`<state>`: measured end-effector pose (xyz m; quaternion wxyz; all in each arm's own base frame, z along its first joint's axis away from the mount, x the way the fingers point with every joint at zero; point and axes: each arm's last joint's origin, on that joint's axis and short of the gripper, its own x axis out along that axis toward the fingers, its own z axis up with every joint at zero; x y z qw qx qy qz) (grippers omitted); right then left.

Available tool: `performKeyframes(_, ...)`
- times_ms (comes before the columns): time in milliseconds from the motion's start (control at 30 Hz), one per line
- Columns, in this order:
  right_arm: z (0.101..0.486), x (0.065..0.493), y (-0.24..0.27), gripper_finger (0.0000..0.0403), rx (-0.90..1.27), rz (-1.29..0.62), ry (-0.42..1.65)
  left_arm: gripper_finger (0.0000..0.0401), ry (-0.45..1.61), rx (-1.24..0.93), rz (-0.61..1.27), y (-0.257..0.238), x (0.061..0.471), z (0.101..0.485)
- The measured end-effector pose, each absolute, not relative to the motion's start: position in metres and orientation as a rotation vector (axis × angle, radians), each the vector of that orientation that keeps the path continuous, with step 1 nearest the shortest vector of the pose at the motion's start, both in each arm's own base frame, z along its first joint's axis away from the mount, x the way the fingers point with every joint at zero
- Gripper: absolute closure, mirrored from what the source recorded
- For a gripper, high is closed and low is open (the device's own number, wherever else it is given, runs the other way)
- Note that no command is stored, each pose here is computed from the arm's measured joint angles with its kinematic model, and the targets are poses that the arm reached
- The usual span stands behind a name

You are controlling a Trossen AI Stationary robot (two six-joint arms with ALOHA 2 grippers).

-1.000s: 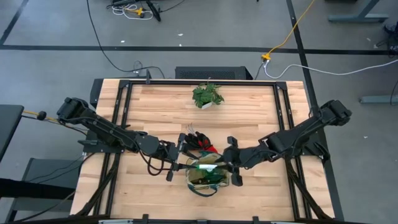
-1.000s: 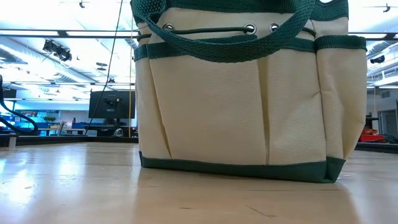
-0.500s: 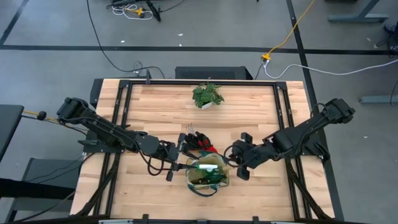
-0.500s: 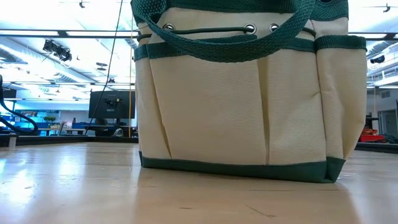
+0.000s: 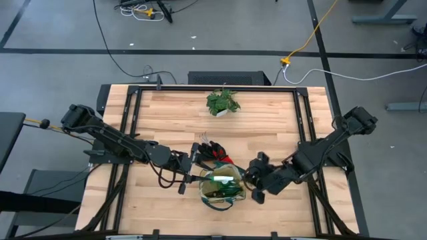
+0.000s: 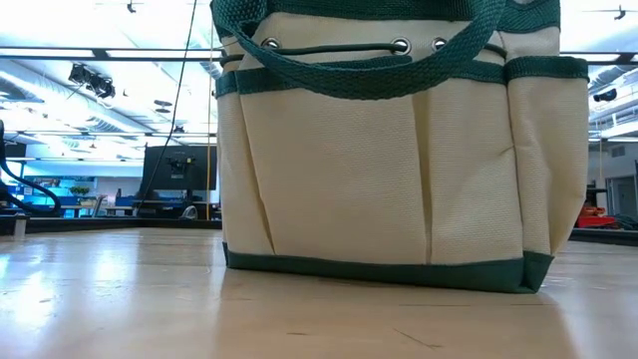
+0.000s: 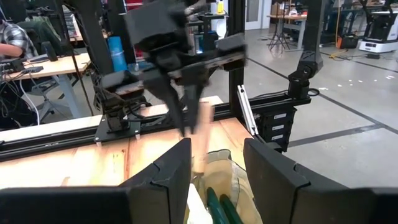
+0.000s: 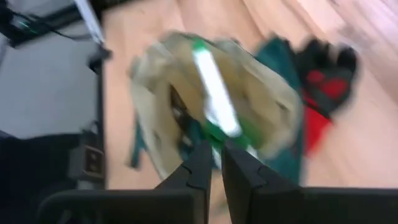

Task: Pick & Place Garden tools in Gardening bag
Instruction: Put the red gloves into the gray gardening bag

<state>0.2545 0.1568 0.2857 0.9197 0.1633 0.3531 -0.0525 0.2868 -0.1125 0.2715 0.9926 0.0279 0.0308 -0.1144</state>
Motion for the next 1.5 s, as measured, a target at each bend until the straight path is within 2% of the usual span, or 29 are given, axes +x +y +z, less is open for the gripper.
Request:
performKeyframes(267, 0.269, 0.285, 0.172, 0.0365, 0.311, -0.037, 0.632, 0.0248, 0.062, 0.056, -0.23, -0.113, 0.287, 0.272)
performKeyframes(500, 0.276, 0.279, 0.163, 0.0365, 0.216, -0.15, 0.583, 0.0247, 0.081, 0.063, -0.205, -0.112, 0.287, 0.27)
performKeyframes(600, 0.273, 0.281, 0.157, 0.0365, 0.214, -0.162, 0.613, 0.0248, 0.15, 0.099, -0.106, -0.108, 0.287, 0.263)
performKeyframes(767, 0.273, 0.285, 0.152, 0.0365, 0.233, -0.156, 0.625, 0.0248, 0.286, 0.18, 0.162, -0.091, 0.286, 0.249)
performKeyframes(1033, 0.273, 0.287, 0.148, 0.0365, 0.233, -0.162, 0.628, 0.0248, 0.458, 0.063, 0.378, -0.044, 0.289, 0.232)
performKeyframes(1300, 0.273, 0.287, 0.148, 0.0365, 0.22, -0.152, 0.63, 0.0248, 0.699, 0.016, 0.461, 0.001, 0.281, 0.212)
performKeyframes(1500, 0.273, 0.287, 0.148, 0.0365, 0.219, -0.153, 0.629, 0.0248, 0.762, -0.092, 0.51, 0.022, 0.279, 0.203)
